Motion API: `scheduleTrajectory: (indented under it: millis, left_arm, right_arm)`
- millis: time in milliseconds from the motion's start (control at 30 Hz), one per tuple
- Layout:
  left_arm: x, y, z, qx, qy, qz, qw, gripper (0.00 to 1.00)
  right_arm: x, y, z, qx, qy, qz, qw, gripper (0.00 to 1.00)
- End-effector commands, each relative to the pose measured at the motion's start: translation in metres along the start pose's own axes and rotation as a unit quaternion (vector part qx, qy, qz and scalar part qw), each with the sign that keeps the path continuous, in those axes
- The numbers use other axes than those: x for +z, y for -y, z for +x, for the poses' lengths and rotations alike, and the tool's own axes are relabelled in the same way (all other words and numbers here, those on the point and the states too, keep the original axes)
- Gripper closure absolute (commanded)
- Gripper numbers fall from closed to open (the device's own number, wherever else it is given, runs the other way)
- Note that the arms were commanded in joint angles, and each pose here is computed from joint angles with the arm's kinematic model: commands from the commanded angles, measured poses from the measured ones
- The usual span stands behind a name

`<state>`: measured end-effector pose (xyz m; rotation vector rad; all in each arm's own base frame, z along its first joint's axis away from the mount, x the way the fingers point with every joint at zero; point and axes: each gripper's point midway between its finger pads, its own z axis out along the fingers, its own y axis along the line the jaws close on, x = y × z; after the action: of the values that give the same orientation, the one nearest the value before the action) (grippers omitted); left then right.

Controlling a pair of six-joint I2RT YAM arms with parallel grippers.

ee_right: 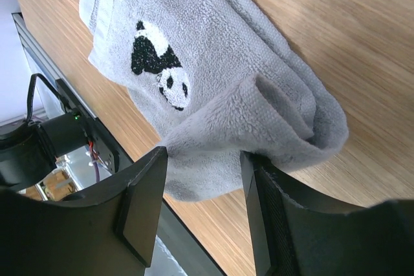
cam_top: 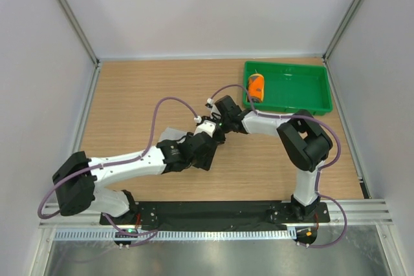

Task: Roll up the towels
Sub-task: Roll the towel

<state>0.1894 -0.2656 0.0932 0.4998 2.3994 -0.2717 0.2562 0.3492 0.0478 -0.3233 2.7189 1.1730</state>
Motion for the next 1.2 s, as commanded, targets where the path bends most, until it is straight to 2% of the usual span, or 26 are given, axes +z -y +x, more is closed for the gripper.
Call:
scheduleTrajectory:
  millis: [0,333,700,800,933,1167]
  left_arm:
    - [0.011,0.003,-0.014,0.008,0.037,-0.003,0.999,0.35]
    - [0.041,0.000,0.004,0.028,0.025,-0.023,0.999,0.36]
    - [0.061,-0.021,0.049,0.016,-0.003,-0.049,0.999,0.34]
    - [0.063,-0.024,0.058,0.010,-0.009,-0.052,0.999,0.40]
    - [0.063,-0.029,0.067,0.007,-0.015,-0.054,0.998,0.57]
    - [0.064,-0.034,0.078,0.008,-0.026,-0.058,0.998,0.77]
  right_arm:
    - [0.000,-0.014,-0.014,-0.018,0.014,-0.014,1.000,0.44]
    - [0.006,-0.010,-0.012,-0.013,0.000,-0.014,1.000,0.44]
    - [0.009,-0.009,-0.014,-0.018,-0.011,-0.007,1.000,0.44]
    - [0.012,-0.007,-0.016,-0.016,-0.016,-0.007,1.000,0.44]
    - [0.015,-0.006,-0.025,-0.013,-0.016,-0.012,1.000,0.44]
    - [0.018,0.005,-0.047,-0.005,-0.015,-0.008,1.000,0.44]
